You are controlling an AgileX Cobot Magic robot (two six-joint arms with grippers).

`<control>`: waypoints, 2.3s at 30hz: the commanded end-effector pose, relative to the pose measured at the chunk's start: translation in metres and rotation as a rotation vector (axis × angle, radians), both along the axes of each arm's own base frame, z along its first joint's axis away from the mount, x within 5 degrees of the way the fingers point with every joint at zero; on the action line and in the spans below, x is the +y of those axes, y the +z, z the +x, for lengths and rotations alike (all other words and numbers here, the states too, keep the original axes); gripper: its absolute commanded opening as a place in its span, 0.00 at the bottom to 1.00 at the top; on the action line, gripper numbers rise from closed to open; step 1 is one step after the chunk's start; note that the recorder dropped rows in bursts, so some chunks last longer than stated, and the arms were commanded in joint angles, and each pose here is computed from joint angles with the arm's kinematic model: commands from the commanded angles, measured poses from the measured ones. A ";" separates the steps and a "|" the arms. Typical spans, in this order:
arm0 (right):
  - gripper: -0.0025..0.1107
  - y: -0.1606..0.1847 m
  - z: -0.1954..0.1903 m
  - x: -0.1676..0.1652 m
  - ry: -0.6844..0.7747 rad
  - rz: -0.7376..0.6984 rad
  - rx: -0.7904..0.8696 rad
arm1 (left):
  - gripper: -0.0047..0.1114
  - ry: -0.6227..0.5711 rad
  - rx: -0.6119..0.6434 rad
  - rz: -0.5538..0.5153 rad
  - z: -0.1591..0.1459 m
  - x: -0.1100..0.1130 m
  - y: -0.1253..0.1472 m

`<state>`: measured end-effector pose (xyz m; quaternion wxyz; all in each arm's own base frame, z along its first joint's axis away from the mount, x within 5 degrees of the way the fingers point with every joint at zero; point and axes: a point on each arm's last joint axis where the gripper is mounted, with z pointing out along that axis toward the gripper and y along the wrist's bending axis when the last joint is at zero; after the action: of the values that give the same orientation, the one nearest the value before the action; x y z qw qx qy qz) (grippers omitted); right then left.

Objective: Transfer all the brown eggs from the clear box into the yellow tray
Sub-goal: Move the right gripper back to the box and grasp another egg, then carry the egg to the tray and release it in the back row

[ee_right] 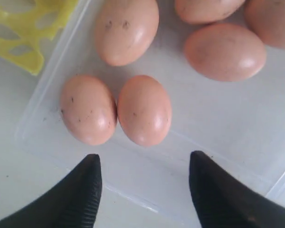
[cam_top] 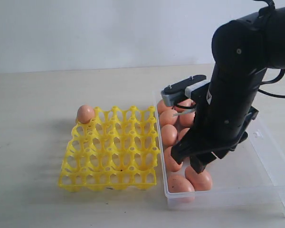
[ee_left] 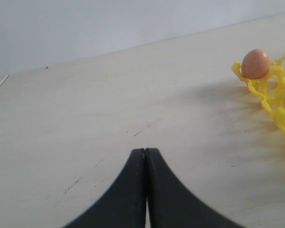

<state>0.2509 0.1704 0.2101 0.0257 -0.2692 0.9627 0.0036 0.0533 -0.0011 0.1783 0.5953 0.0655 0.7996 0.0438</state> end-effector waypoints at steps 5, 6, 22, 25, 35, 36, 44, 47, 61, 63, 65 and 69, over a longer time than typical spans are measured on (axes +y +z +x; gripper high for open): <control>0.53 -0.019 0.003 -0.002 0.016 -0.019 -0.003 | 0.04 0.004 -0.019 -0.013 0.000 0.000 0.002; 0.53 -0.022 0.007 0.000 0.017 -0.004 -0.024 | 0.04 0.003 -0.019 -0.011 0.000 0.000 0.002; 0.53 -0.071 0.029 0.004 0.062 -0.061 -0.043 | 0.04 0.004 -0.019 -0.013 0.000 0.000 0.002; 0.53 -0.078 0.030 0.004 0.065 -0.069 -0.029 | 0.04 0.004 -0.019 -0.013 0.000 0.000 0.002; 0.02 -0.074 0.028 0.003 0.057 -0.073 -0.028 | 0.04 0.004 -0.019 -0.013 0.000 0.000 0.002; 0.03 -0.070 0.028 0.003 0.059 -0.067 -0.039 | 0.04 0.004 -0.019 -0.013 0.000 0.000 0.002; 0.02 0.005 0.040 0.016 0.084 0.230 -0.463 | 0.04 0.003 -0.019 -0.011 0.000 0.000 0.002; 0.02 0.032 0.049 0.037 0.100 0.448 -0.729 | 0.04 0.003 -0.019 -0.011 0.000 0.000 0.002; 0.02 -0.038 0.093 0.106 0.070 0.942 -0.858 | 0.04 0.003 -0.019 -0.011 0.000 0.000 0.002; 0.02 -0.048 0.101 0.112 0.069 0.937 -0.852 | 0.04 0.003 -0.019 -0.011 0.000 0.000 0.002; 0.02 -0.059 0.108 0.117 0.052 0.942 -0.837 | 0.04 0.004 -0.019 -0.013 0.000 0.000 0.002; 0.02 -0.075 0.117 0.125 0.043 0.949 -0.808 | 0.04 0.004 -0.019 -0.013 0.000 0.000 0.002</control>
<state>0.3625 0.2892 0.1392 0.5005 -0.2261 0.7737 0.3159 0.0533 -0.0011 0.1783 0.5953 0.0655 0.7996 0.0438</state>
